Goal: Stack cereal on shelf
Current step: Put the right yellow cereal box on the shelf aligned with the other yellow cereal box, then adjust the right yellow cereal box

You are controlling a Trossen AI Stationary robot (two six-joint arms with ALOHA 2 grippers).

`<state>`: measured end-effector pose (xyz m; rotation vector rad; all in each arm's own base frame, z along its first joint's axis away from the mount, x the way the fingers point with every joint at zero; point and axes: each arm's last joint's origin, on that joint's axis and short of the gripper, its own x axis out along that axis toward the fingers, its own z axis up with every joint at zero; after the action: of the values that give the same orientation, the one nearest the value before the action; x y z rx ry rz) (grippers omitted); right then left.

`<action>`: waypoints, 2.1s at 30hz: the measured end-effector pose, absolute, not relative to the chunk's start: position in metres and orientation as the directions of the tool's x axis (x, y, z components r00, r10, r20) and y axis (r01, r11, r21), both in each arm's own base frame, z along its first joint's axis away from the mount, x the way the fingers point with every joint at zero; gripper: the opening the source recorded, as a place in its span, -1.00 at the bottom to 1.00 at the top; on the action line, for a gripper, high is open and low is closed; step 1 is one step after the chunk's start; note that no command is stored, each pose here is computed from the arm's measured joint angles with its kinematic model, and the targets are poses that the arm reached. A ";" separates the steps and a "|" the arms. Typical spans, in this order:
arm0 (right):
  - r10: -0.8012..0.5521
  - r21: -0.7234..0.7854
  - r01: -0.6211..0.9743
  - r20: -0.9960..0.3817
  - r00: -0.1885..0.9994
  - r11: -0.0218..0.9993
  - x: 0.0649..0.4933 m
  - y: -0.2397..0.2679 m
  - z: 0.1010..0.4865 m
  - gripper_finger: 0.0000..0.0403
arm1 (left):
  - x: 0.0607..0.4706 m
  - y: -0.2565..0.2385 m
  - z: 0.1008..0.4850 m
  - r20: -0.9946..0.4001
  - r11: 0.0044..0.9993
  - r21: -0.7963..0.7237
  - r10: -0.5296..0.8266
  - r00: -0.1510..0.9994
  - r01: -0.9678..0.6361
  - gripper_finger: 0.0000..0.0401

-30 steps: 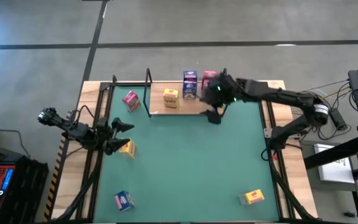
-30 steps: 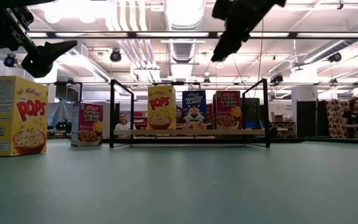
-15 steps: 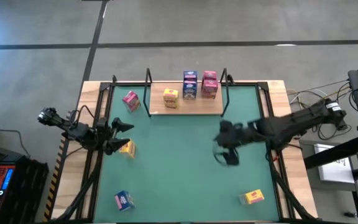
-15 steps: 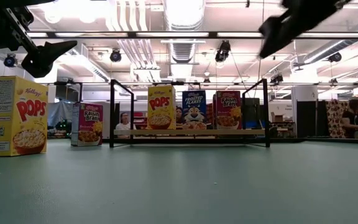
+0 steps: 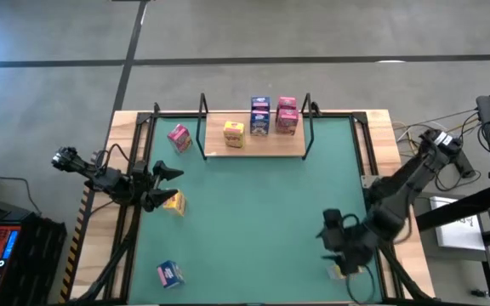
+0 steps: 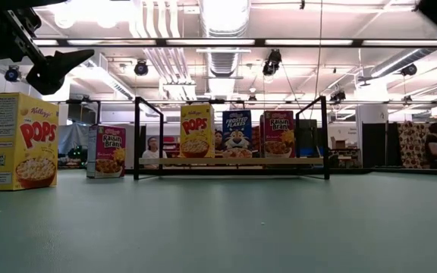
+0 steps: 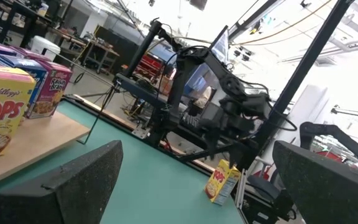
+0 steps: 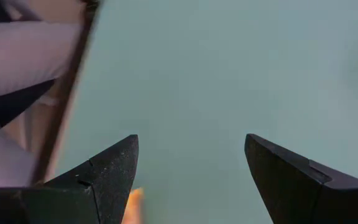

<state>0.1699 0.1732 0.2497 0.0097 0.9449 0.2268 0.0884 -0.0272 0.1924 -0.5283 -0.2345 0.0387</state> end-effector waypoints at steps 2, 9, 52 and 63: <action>0.218 0.118 -0.211 -0.803 0.555 0.970 0.164 0.185 0.251 0.40 | 0.088 -0.027 0.192 0.212 0.864 -0.504 0.097 0.973 0.024 0.99; 0.205 0.121 -0.197 -0.849 0.487 0.973 0.140 0.213 0.252 0.40 | 0.088 -0.027 0.192 0.212 0.863 -0.504 0.097 0.972 0.024 0.99; -0.120 0.067 0.522 -0.941 0.316 0.850 0.119 0.248 0.238 0.40 | 0.088 -0.027 0.192 0.211 0.864 -0.504 0.097 0.973 0.023 0.99; -0.093 0.236 0.921 -0.956 0.277 0.310 0.119 0.250 0.235 0.40 | 0.088 -0.027 0.192 0.212 0.864 -0.504 0.097 0.973 0.024 0.99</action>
<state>0.1189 0.2503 0.2355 1.0071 1.0490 -0.8643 0.0884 -0.0272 0.1924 -0.5284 -0.2345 0.0388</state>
